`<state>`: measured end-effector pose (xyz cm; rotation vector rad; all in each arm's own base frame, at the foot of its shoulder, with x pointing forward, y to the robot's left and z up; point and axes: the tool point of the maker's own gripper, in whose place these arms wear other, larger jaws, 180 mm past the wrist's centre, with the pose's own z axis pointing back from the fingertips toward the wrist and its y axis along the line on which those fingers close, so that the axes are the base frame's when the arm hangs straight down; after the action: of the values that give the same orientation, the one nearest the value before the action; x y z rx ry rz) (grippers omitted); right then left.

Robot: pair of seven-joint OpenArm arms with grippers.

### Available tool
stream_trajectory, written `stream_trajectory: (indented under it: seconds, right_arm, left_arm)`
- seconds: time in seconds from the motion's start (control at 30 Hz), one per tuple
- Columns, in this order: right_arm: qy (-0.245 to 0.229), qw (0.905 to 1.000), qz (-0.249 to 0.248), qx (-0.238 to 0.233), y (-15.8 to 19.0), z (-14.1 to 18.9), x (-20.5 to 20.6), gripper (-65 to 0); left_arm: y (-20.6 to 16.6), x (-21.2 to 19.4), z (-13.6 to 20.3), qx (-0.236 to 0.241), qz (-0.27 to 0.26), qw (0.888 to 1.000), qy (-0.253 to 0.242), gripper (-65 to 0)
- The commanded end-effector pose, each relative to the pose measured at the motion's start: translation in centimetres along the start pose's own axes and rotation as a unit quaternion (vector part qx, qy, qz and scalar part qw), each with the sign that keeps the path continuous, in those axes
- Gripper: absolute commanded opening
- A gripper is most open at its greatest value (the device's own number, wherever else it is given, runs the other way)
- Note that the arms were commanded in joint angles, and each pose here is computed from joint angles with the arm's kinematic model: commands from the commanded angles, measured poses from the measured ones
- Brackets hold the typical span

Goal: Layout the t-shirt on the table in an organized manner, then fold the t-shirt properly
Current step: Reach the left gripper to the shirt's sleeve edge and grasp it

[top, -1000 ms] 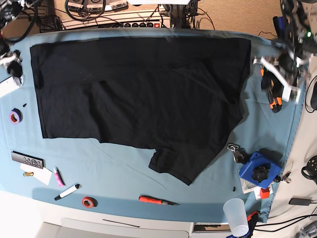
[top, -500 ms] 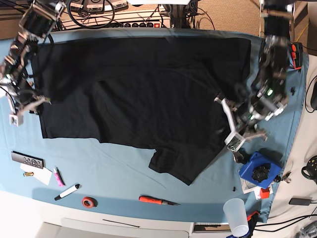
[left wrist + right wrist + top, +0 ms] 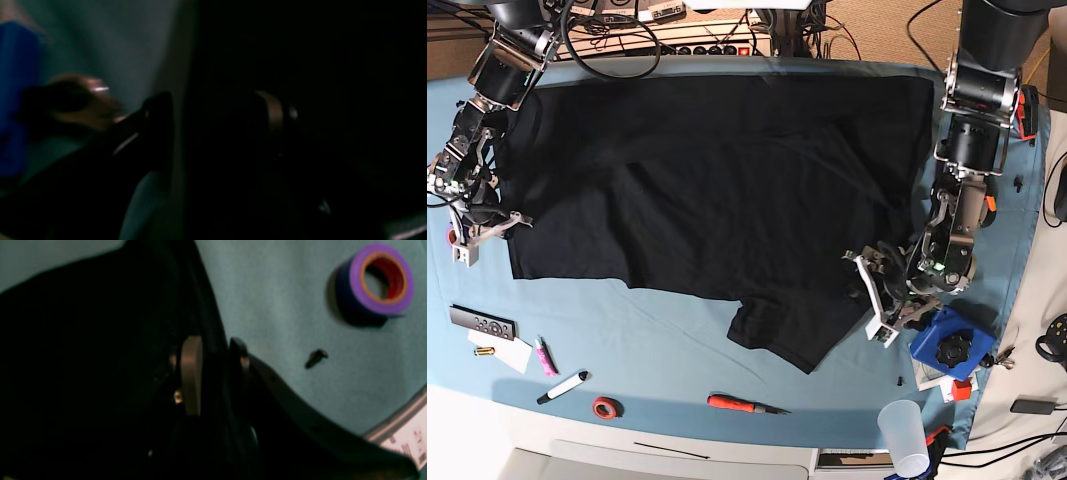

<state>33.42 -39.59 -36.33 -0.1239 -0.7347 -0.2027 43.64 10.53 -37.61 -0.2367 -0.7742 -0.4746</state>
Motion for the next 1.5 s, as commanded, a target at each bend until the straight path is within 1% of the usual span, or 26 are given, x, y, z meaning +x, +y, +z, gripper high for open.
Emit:
stream_trajectory:
  seconds: [0.0,0.07,0.13,0.23,0.3,0.33,0.47,0.53,0.6,0.63,0.7,0.73,0.9,1.07,1.13,1.17,1.23,1.3,1.37,1.4,1.47]
  right_arm:
    - [-0.034,0.9994,0.005,-0.007,-0.8,0.7,2.4,-50.0]
    - [-0.033,0.9994,0.005,-0.007,-0.8,0.7,2.4,-50.0]
    - [-0.032,0.9994,0.005,-0.007,-0.8,0.7,2.3,-50.0]
    - [-0.027,0.9996,0.005,-0.007,-0.8,0.6,2.1,-50.0]
    - [-0.023,0.9997,0.005,-0.007,-0.8,0.6,2.0,-50.0]
    - [-0.022,0.9997,0.005,-0.007,-0.8,0.6,2.0,-50.0]
    - [-0.026,0.9996,0.005,-0.007,-0.8,0.7,2.1,-50.0]
    - [-0.032,0.9994,0.008,-0.011,-0.9,0.7,2.3,-50.0]
    - [-0.040,0.9988,0.011,-0.026,-1.5,0.7,2.6,-50.0]
    - [-0.045,0.9981,0.009,-0.042,-2.0,0.8,2.8,-50.0]
    - [-0.061,0.9958,0.010,-0.068,-2.9,0.9,3.4,-50.0]
    - [-0.065,0.9951,0.013,-0.073,-3.1,1.0,3.5,-50.0]
    - [-0.066,0.9949,0.014,-0.075,-3.2,0.8,3.4,-50.0]
    - [-0.067,0.9937,0.026,-0.086,-3.8,0.2,2.8,-49.9]
    - [-0.062,0.9944,0.043,-0.074,-3.5,-0.3,2.3,-49.7]
    - [-0.055,0.9952,0.051,-0.062,-3.1,-0.4,1.9,-48.5]
    - [-0.038,0.9962,0.060,-0.050,-2.6,-0.5,1.3,-45.3]
    - [-0.053,0.9956,0.061,-0.047,-2.4,-0.5,1.8,-42.7]
    - [-0.073,0.9945,0.065,-0.038,-2.0,-0.7,2.3,-42.4]
    - [-0.076,0.9945,0.063,-0.035,-2.0,-0.8,2.2,-42.4]
    - [-0.062,0.9959,0.058,-0.029,-2.0,-1.4,1.1,-42.4]
  left_arm:
    - [0.3,3.2,0.4,-0.003,-0.003,0.999,-0.039,-28.5]
    - [-0.6,3.6,-0.1,-0.015,-0.001,0.999,-0.046,-28.6]
    - [-1.1,3.9,-0.5,-0.010,0.000,0.999,-0.052,-32.0]
    - [-0.6,3.9,-0.8,0.019,0.011,0.999,-0.048,-44.9]
    - [-0.5,3.7,-0.8,0.021,0.012,0.999,-0.043,-53.5]
    - [-0.5,3.6,-0.8,0.021,0.012,0.999,-0.039,-56.1]
    - [-0.6,3.0,-0.9,0.020,0.013,0.999,-0.023,-60.3]
    - [-0.6,2.6,-0.9,0.020,0.013,1.000,-0.011,-65.0]
    - [-0.6,2.1,-0.9,0.020,0.013,1.000,0.003,-65.0]
    - [-0.6,1.9,-0.9,0.020,0.013,1.000,0.009,-65.0]
    - [-0.6,1.8,-0.9,0.020,0.013,1.000,0.010,-65.0]
    - [-0.6,1.9,-0.9,0.019,0.013,1.000,0.009,-65.0]
    - [-0.9,2.0,-1.0,0.017,0.014,1.000,0.007,-65.0]
    - [-1.2,2.1,-1.1,0.014,0.014,1.000,0.006,-65.0]
    - [-1.1,2.1,-1.1,0.015,0.014,1.000,0.006,-65.0]
    - [-1.1,2.1,-1.1,0.015,0.014,1.000,0.006,-65.0]
    - [-1.1,2.1,-1.1,0.014,0.015,1.000,0.006,-62.2]
    - [-1.1,2.1,-1.1,0.015,0.015,1.000,0.006,-59.3]
    - [-1.2,2.1,-1.1,0.014,0.015,1.000,0.005,-58.9]
    - [-1.3,2.2,-1.1,0.011,0.017,1.000,0.004,-58.9]
    - [-1.5,2.3,-1.1,0.006,0.023,1.000,0.001,-58.9]
